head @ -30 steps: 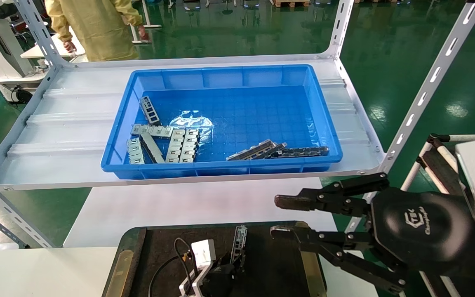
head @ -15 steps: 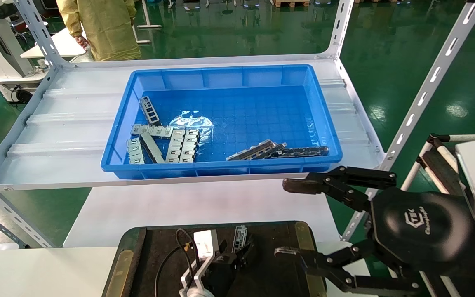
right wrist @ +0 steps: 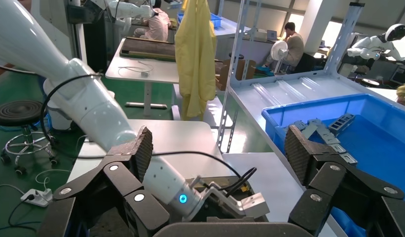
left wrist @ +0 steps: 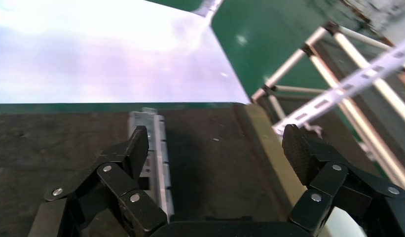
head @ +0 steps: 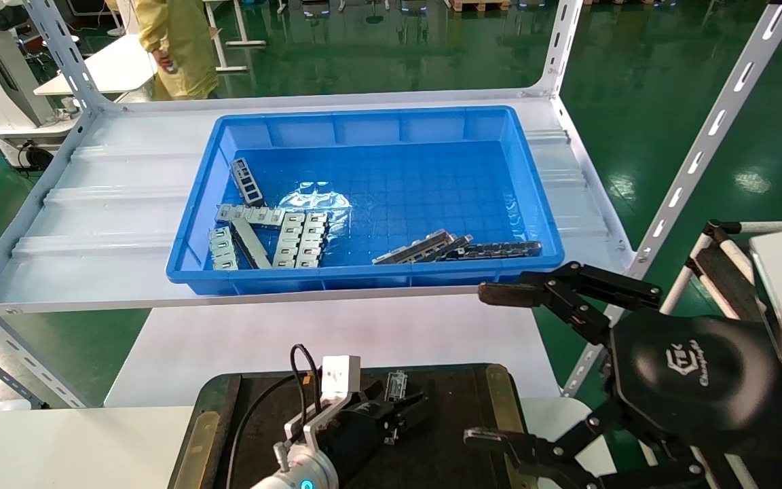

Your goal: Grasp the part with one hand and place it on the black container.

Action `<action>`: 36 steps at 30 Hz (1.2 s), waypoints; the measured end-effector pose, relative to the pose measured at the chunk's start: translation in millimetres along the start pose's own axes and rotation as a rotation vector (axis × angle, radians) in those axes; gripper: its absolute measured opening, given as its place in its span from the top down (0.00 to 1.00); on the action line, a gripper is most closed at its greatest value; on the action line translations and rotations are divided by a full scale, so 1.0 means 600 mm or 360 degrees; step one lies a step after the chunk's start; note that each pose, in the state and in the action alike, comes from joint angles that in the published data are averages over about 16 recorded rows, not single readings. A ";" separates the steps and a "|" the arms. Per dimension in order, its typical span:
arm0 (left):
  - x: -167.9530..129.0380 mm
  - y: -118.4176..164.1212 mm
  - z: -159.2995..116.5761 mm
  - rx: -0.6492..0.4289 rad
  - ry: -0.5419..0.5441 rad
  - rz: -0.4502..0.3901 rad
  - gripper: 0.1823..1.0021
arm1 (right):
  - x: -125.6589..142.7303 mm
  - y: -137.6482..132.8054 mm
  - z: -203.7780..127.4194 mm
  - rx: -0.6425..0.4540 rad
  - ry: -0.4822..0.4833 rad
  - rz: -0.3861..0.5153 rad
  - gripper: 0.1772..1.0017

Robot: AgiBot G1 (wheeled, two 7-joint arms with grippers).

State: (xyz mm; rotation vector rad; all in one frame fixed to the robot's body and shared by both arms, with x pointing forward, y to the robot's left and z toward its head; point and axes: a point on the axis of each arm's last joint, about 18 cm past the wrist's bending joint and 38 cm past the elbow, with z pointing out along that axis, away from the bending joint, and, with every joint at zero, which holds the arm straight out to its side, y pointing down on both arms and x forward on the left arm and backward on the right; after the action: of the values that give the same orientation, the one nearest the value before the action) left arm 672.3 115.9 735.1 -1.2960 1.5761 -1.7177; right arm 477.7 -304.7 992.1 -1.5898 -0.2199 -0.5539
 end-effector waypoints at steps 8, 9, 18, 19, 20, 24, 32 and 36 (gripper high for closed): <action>-0.006 -0.024 -0.040 -0.0124 0.0148 0.0111 0.01 | 0.000 0.000 0.000 0.0000 0.0000 0.0000 0.03; -0.007 -0.025 -0.045 -0.0139 0.0163 0.0133 0.01 | 0.000 0.000 0.000 0.0000 0.0000 0.0000 0.02; -0.009 -0.038 -0.091 -0.0257 0.0308 0.0400 0.00 | 0.000 0.000 0.000 0.0000 0.0000 0.0000 0.00; -0.008 -0.039 -0.096 -0.0271 0.0327 0.0436 0.00 | 0.000 0.000 0.000 0.0000 0.0000 0.0000 0.00; -0.008 -0.041 -0.101 -0.0285 0.0348 0.0473 0.00 | 0.000 0.000 0.000 0.0000 0.0000 0.0000 0.00; -0.005 -0.047 -0.123 -0.0340 0.0441 0.0609 0.00 | 0.000 0.000 0.000 0.0000 0.0000 0.0000 0.00; -0.010 -0.057 -0.171 -0.0426 0.0662 0.0802 0.00 | 0.000 0.000 0.000 0.0000 0.0000 0.0000 0.00; -0.019 -0.060 -0.197 -0.0438 0.0775 0.0844 0.00 | 0.000 0.000 0.000 0.0000 0.0000 0.0000 0.00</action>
State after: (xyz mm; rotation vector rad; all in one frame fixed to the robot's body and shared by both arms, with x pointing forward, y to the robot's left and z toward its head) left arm 584.4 192.6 778.1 -0.4859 2.2444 -1.5672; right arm 477.7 -304.7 992.1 -1.5898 -0.2199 -0.5539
